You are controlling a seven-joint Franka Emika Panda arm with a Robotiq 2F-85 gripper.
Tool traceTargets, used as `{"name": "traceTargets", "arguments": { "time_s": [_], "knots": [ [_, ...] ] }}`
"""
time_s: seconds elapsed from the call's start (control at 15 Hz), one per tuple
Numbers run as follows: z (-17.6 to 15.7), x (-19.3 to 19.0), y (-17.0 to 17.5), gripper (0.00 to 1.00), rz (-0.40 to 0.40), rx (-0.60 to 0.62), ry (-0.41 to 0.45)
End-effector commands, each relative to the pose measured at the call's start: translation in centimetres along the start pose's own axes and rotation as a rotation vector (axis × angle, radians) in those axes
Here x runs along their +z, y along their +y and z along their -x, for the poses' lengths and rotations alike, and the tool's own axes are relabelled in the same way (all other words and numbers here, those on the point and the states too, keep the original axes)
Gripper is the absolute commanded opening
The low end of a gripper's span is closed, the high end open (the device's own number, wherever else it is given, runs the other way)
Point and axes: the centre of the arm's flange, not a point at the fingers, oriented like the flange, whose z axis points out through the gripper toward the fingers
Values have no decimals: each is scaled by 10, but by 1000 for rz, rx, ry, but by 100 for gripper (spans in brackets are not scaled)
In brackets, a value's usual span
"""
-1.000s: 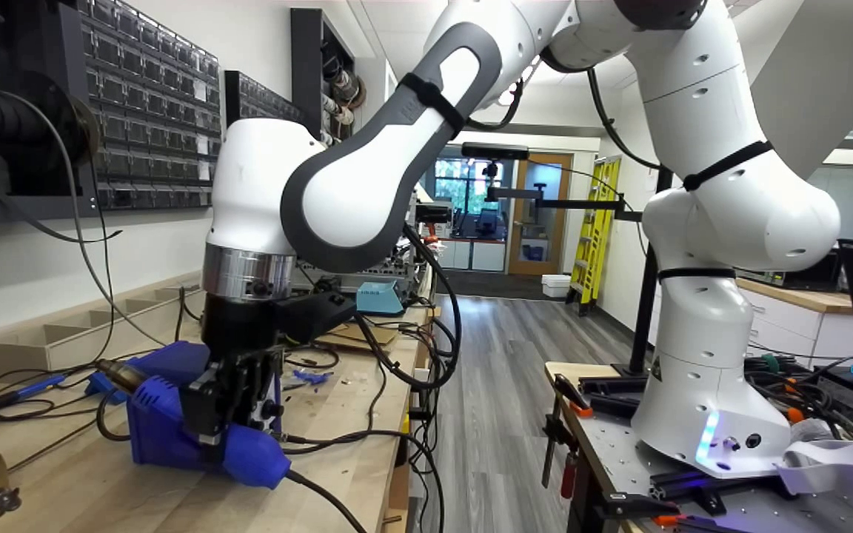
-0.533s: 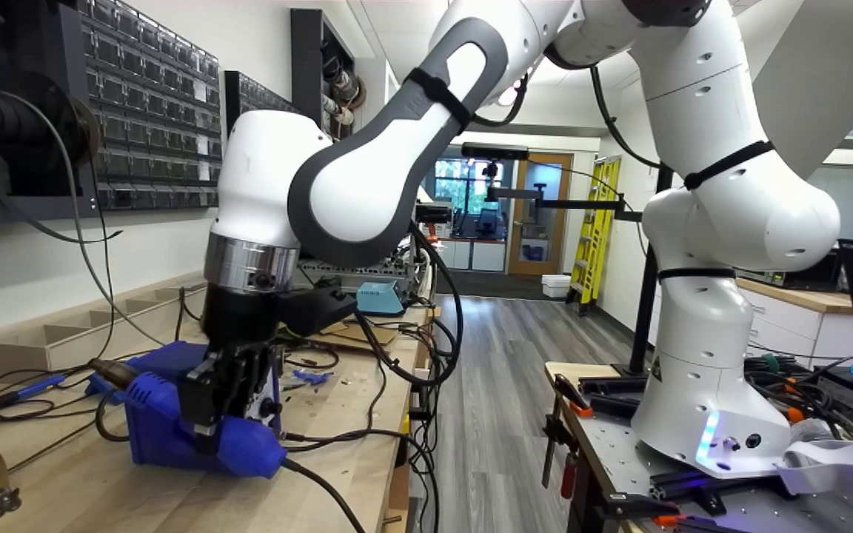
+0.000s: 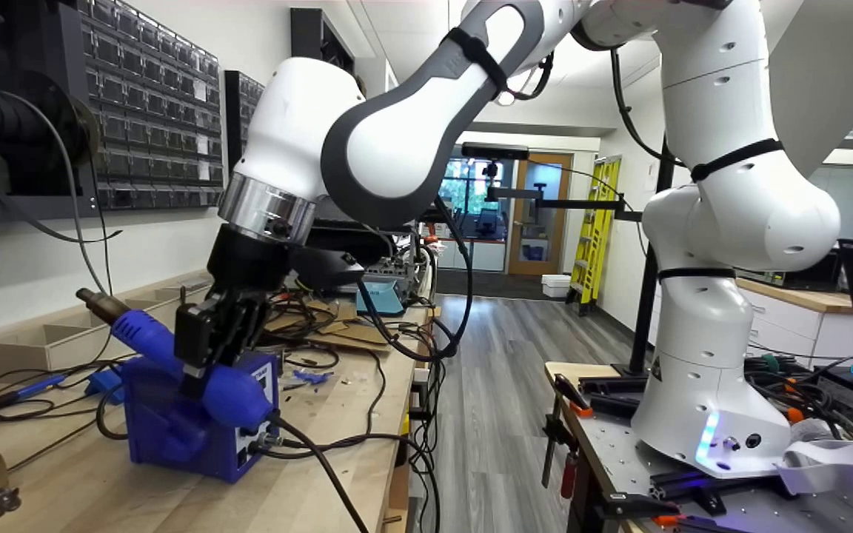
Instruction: Move the soldering iron to the right side of the workbench
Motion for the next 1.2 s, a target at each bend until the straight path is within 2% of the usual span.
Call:
{"name": "traceTargets", "arguments": {
  "time_s": [0.0,0.6,1.13],
  "knots": [
    [7,-41,5,16,-6,-22,83],
    [-8,-86,39,16,44,16,96],
    [-16,-106,81,16,144,39,33]
  ]
}}
